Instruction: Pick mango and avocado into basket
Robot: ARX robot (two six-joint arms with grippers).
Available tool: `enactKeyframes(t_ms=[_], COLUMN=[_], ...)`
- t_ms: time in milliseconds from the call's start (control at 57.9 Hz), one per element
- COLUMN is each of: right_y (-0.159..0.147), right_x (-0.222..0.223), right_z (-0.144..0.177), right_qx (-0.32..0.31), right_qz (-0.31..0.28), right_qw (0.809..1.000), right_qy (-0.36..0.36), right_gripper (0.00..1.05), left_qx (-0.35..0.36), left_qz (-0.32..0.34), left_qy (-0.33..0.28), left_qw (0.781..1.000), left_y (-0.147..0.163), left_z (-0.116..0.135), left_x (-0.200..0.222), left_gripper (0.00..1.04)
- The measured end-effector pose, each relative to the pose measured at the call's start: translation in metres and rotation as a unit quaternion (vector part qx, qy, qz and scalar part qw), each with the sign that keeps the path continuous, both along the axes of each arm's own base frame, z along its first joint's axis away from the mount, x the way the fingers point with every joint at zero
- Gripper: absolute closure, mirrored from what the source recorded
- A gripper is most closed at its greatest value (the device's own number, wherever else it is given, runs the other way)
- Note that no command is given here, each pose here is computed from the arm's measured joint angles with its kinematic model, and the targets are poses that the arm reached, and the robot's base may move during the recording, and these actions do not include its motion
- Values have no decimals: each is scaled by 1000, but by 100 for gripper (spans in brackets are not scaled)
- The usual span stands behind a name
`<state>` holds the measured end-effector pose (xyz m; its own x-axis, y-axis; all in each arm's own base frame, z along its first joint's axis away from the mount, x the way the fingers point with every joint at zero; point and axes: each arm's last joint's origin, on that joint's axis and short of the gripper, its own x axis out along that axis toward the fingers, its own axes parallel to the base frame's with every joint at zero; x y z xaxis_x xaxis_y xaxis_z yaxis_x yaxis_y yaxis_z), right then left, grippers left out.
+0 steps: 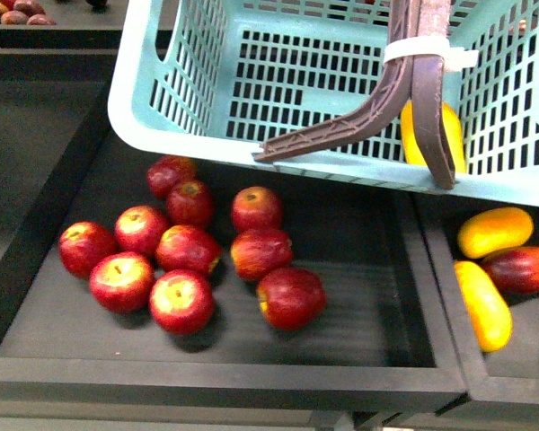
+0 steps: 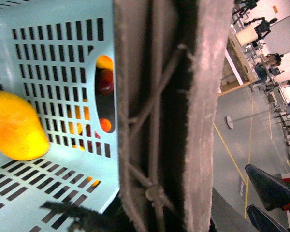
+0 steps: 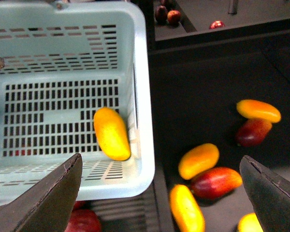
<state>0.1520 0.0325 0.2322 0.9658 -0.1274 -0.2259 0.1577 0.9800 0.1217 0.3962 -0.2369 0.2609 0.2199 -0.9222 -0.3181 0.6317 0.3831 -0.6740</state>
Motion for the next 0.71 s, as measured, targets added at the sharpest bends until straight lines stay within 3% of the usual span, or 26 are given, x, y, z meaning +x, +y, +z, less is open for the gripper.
enactKeyframes(t_ms=[709], right_y=[0], right_x=[0], right_z=[-1], right_qx=[0], right_qz=[1], right_qw=[1000], right_qy=[1], right_gripper=[9], left_qx=[1], left_qz=[7], left_qy=[-1], left_qw=[1000], left_y=[5], left_z=[0], left_x=[3], left_gripper=[91])
